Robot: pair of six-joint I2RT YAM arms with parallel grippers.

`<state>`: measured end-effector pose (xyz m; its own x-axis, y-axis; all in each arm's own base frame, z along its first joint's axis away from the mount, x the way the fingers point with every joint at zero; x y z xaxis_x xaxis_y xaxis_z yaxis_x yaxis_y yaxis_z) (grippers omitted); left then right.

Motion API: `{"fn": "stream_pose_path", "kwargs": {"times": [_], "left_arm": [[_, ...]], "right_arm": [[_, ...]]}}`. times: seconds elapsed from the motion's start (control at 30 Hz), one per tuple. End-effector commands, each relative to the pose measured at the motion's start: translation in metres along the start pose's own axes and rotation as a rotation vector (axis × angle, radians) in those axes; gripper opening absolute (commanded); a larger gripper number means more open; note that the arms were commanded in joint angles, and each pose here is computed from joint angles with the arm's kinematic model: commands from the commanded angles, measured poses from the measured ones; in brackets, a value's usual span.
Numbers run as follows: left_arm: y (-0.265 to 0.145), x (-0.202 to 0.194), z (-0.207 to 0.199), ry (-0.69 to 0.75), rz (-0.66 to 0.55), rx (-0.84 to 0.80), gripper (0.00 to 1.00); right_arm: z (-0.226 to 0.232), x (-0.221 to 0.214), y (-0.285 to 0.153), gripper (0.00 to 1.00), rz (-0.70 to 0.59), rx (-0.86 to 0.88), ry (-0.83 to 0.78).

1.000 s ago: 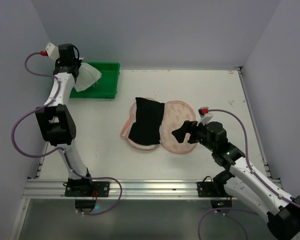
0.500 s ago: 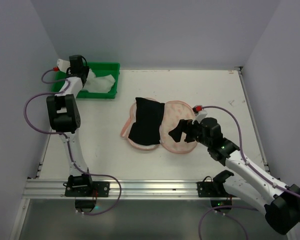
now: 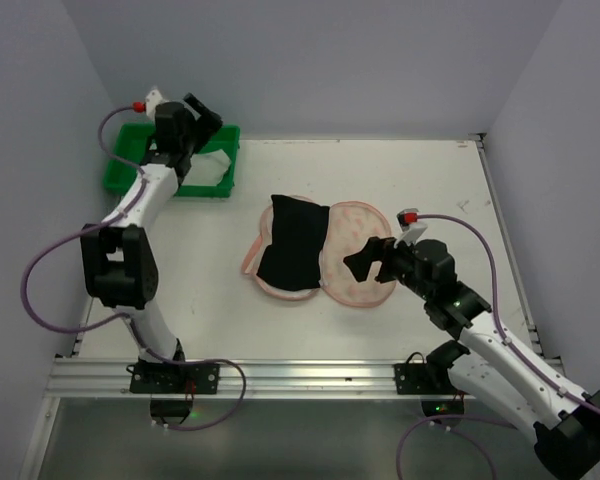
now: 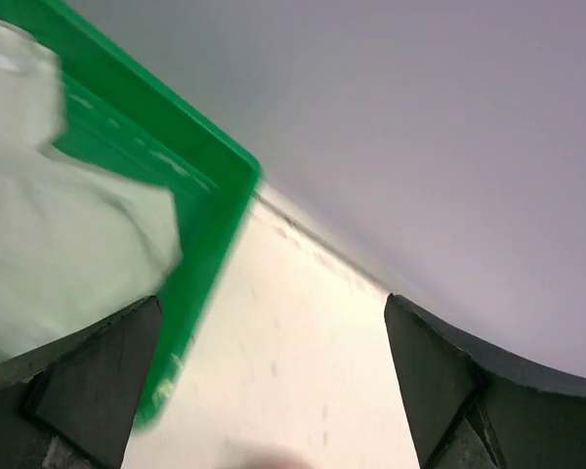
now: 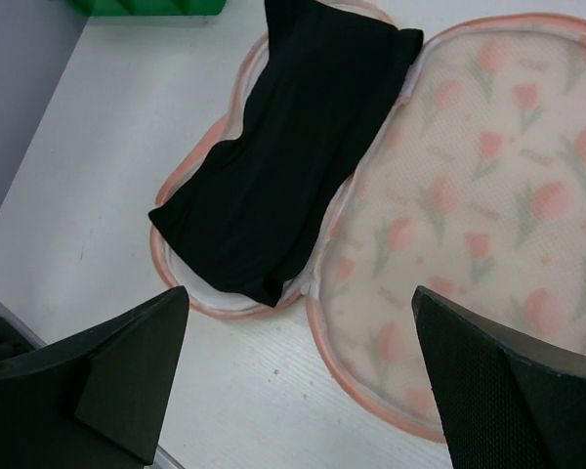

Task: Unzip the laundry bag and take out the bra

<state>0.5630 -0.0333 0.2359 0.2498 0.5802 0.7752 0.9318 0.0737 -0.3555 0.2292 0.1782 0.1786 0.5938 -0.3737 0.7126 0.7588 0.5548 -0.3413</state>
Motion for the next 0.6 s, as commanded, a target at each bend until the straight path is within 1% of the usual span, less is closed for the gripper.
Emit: {"fn": "stream_pose_path", "kwargs": {"times": [0.0, 0.03, 0.07, 0.1, 0.13, 0.17, 0.2, 0.23, 0.33, 0.37, 0.47, 0.57], "left_arm": [[-0.077, -0.058, -0.059, 0.311, 0.129, -0.191, 1.00], [-0.087, -0.093, -0.046, 0.350, 0.204, -0.180, 1.00], [-0.108, -0.116, -0.064, 0.394, 0.239, -0.233, 1.00], [-0.117, -0.136, -0.063, 0.447, 0.278, -0.244, 1.00], [-0.128, -0.163, -0.054, 0.494, 0.353, -0.234, 1.00], [-0.145, -0.193, -0.068, 0.557, 0.411, -0.275, 1.00], [-0.152, -0.209, -0.066, 0.621, 0.441, -0.266, 1.00], [-0.172, -0.236, -0.072, 0.695, 0.501, -0.285, 1.00], [-0.190, -0.271, -0.070, 0.821, 0.539, -0.246, 1.00], [-0.187, -0.278, -0.064, 0.836, 0.547, -0.212, 0.99], [-0.184, -0.298, -0.056, 0.832, 0.611, -0.193, 0.95], [-0.179, -0.315, -0.055, 0.840, 0.641, -0.188, 0.94]], "right_arm": [[-0.004, 0.022, -0.005, 0.99, -0.084, -0.072, 0.028], [-0.008, 0.022, -0.005, 0.99, -0.090, -0.097, 0.038], [-0.016, 0.022, -0.005, 0.99, -0.103, -0.134, 0.046], [-0.020, 0.023, -0.005, 0.99, -0.109, -0.157, 0.066], [-0.026, 0.020, -0.005, 0.99, -0.103, -0.186, 0.077], [-0.031, 0.021, -0.004, 0.99, -0.111, -0.216, 0.085], [-0.038, 0.017, -0.002, 0.99, -0.096, -0.251, 0.105], [-0.041, 0.016, -0.002, 0.99, -0.095, -0.267, 0.115], [-0.049, 0.007, 0.004, 0.99, -0.065, -0.295, 0.134], [-0.048, 0.005, 0.005, 0.99, -0.053, -0.292, 0.140], [-0.050, 0.000, 0.008, 0.99, -0.029, -0.298, 0.142], [-0.048, 0.000, 0.008, 0.99, -0.026, -0.287, 0.138]]}}
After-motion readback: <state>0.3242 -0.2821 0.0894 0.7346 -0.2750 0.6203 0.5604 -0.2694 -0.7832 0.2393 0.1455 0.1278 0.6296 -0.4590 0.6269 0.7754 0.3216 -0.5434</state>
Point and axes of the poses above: each gripper's point midway between its finger pads, its own y axis out along the fingers, its own z axis along the line the jaws close on, x = y × z, the point moved 1 cm from there along -y, back along the fingers, and after that the axes turned 11 degrees about y, right-handed, at the moved point
